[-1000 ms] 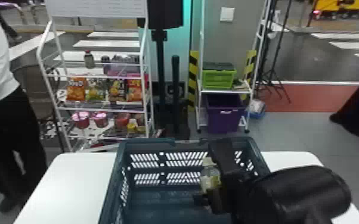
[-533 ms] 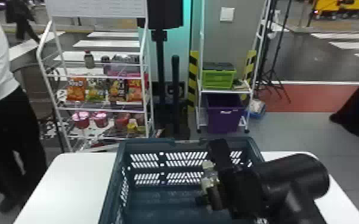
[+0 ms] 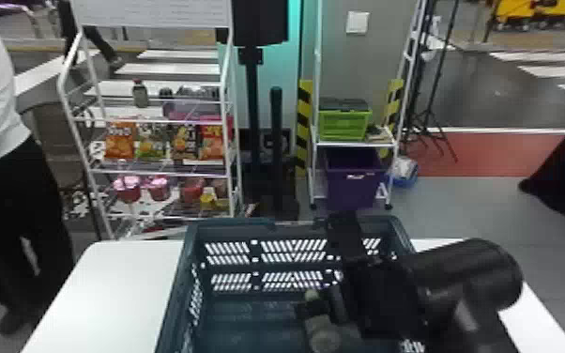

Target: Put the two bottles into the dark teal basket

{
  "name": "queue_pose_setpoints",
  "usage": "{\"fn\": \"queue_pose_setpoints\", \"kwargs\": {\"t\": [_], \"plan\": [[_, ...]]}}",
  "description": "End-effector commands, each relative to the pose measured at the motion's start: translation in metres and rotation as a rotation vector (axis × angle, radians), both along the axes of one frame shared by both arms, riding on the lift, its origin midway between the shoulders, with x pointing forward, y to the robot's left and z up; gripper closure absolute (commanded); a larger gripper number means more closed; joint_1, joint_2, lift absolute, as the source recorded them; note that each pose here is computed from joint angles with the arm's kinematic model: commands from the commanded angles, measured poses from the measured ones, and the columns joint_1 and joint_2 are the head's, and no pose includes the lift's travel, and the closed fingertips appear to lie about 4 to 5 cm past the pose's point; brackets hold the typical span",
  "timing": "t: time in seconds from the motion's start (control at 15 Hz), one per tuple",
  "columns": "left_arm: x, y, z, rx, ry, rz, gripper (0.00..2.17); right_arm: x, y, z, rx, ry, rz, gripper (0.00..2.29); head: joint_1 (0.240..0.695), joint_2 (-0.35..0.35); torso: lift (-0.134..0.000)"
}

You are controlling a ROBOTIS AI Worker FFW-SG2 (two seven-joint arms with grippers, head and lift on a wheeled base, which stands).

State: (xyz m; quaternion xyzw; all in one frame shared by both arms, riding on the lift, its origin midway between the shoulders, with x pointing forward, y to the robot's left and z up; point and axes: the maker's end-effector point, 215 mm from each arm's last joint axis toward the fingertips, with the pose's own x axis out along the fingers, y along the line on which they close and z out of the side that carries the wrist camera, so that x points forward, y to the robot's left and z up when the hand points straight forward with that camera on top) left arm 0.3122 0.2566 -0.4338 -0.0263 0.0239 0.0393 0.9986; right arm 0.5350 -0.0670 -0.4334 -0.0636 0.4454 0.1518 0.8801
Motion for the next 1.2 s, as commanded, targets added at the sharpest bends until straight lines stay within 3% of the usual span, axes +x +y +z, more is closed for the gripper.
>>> {"fn": "queue_pose_setpoints", "kwargs": {"t": [0.0, 0.33, 0.53, 0.87, 1.13], "plan": [[0.0, 0.0, 0.001, -0.001, -0.002, 0.0, 2.15, 0.017, 0.02, 0.033, 0.065, -0.156, 0.006, 0.01, 0.499, 0.0, 0.0], [0.001, -0.001, 0.002, -0.003, -0.004, -0.003, 2.15, 0.033, 0.053, 0.138, 0.335, -0.619, -0.035, 0.01, 0.499, 0.0, 0.0], [0.002, -0.002, 0.005, -0.005, -0.009, -0.004, 2.15, 0.004, 0.025, 0.144, 0.36, -0.699, -0.05, 0.01, 0.499, 0.0, 0.0], [0.002, -0.003, 0.008, -0.008, -0.015, -0.006, 2.15, -0.065, -0.048, 0.148, 0.315, -0.816, -0.123, 0.01, 0.499, 0.0, 0.0], [0.003, -0.004, 0.013, -0.013, -0.024, -0.004, 2.15, -0.129, -0.092, 0.152, 0.359, -0.951, -0.193, 0.01, 0.499, 0.0, 0.0]]}}
